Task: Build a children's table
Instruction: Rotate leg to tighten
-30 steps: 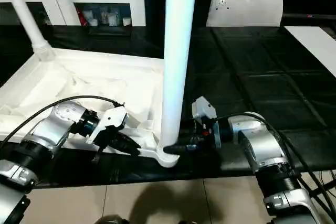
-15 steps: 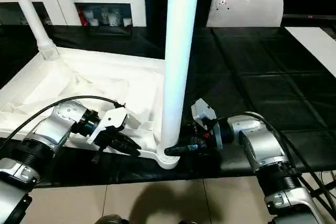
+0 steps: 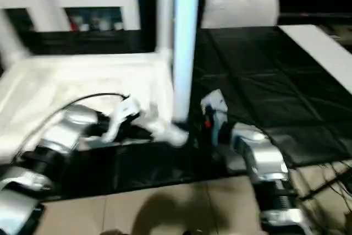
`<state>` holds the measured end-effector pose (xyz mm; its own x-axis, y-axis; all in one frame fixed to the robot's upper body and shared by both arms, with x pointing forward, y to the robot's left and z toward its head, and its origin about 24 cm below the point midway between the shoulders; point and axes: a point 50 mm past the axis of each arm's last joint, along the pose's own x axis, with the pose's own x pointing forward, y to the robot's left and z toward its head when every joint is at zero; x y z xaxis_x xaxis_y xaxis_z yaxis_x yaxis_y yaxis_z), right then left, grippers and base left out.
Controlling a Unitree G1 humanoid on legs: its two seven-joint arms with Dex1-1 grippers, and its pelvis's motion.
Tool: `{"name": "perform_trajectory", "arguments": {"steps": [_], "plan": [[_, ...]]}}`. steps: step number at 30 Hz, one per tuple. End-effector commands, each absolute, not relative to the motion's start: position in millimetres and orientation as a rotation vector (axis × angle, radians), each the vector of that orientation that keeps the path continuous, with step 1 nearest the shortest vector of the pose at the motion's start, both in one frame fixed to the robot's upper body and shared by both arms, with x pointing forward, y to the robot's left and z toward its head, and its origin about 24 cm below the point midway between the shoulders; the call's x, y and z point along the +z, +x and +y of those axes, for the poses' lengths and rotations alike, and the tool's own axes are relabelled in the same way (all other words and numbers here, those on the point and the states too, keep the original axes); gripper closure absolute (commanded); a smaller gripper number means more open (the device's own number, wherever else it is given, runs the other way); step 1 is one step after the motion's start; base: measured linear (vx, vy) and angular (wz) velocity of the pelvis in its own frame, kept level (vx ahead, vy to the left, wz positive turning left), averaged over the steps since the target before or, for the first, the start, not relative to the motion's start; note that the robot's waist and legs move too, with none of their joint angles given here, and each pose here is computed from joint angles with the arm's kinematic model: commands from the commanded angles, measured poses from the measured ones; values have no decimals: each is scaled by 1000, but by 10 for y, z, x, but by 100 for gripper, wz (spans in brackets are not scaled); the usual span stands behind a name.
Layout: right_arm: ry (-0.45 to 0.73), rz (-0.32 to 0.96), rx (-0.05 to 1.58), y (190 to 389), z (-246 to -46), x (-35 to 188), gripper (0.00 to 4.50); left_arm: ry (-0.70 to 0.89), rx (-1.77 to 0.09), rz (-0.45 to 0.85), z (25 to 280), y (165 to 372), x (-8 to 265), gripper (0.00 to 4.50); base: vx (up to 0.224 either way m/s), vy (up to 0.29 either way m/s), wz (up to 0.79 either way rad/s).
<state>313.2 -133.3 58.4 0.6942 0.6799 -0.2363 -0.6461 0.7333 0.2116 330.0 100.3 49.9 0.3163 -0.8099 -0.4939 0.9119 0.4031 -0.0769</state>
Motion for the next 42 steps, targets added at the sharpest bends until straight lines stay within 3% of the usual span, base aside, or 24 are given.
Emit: {"name": "perform_trajectory", "arguments": {"steps": [1, 6, 7, 11, 19, 23, 28, 37, 42], "plan": [[184, 343, 875, 3063, -750, 574, 252, 186, -1130, 383, 642, 3381, 724, 450, 0, 0, 0], [194, 352, 740, 3129, -539, 581, 252, 185, -1030, 371, 533, 3411, 765, 450, 0, 0, 0], [195, 323, 736, 3138, -495, 622, 196, 210, -1029, 361, 516, 3399, 771, 450, 0, 0, 0], [193, 283, 766, 3110, -558, 657, 160, 215, -1046, 352, 592, 3388, 773, 450, 0, 0, 0], [87, 243, 901, 2999, -982, 650, 85, 275, -1177, 340, 855, 3301, 760, 450, 0, 0, 0], [-3, 244, 1026, 2946, -1253, 674, 45, 330, -1365, 333, 983, 3182, 737, 450, 0, 0, 0], [-27, 259, 1156, 2932, -1444, 766, 6, 388, -1519, 379, 1121, 3093, 726, 450, 0, 0, 0], [-111, 353, 1435, 2848, -1568, 817, 6, 439, -1685, 458, 1280, 3045, 743, 450, 0, 0, 0], [-99, 398, 1525, 2830, -1597, 830, 57, 459, -1732, 474, 1303, 3053, 765, 450, 0, 0, 0]]}}
